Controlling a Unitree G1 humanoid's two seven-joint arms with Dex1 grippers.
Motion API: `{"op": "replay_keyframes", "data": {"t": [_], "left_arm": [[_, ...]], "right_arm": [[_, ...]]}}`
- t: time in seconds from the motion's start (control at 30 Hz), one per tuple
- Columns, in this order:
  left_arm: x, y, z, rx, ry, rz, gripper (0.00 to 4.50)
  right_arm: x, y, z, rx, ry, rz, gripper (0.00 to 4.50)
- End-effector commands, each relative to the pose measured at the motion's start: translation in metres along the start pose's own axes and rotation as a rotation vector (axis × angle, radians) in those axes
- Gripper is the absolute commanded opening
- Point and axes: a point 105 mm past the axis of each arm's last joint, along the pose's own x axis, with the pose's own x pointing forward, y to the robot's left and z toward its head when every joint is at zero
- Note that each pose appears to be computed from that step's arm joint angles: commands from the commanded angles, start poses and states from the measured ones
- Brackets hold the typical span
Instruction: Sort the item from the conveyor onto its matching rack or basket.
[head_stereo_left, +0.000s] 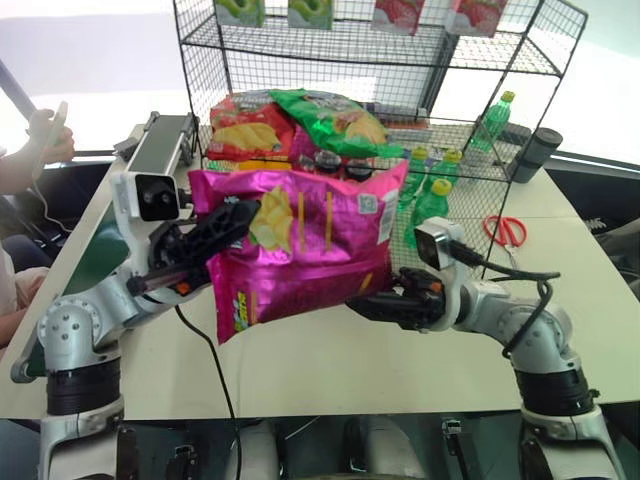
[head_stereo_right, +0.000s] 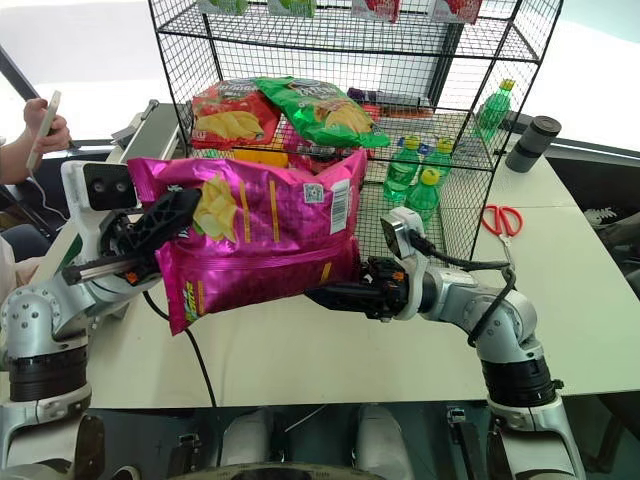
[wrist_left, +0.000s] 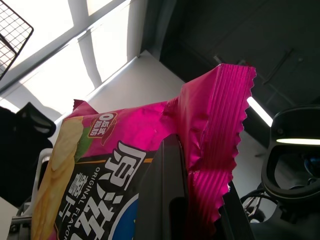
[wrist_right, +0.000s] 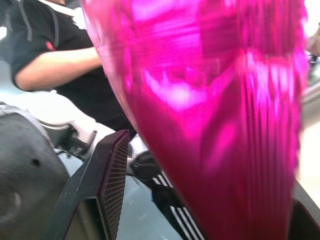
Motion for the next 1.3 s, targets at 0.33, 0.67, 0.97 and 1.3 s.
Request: {"op": "replay_keyframes", "data": {"t": [0.33, 0.67, 0.97, 1.3], "left_arm": [[-0.012, 0.005, 0.003, 0.011, -0.048, 0.078, 0.00], [-0.023, 0.014, 0.001, 0.077, -0.014, 0.161, 0.00], [-0.041, 0.023, 0.008, 0.210, 0.002, 0.279, 3.38], [-0.074, 0.039, 0.005, 0.631, 0.226, 0.445, 4.50]], "right_arm": [[0.003, 0.013, 0.006, 0.007, -0.005, 0.038, 2.94], [-0.001, 0.006, 0.007, -0.001, 0.006, -0.010, 0.19], [-0.018, 0.003, 0.004, -0.062, 0.035, -0.102, 0.19], [-0.076, 0.014, -0.001, -0.266, 0.037, -0.476, 0.19]]}}
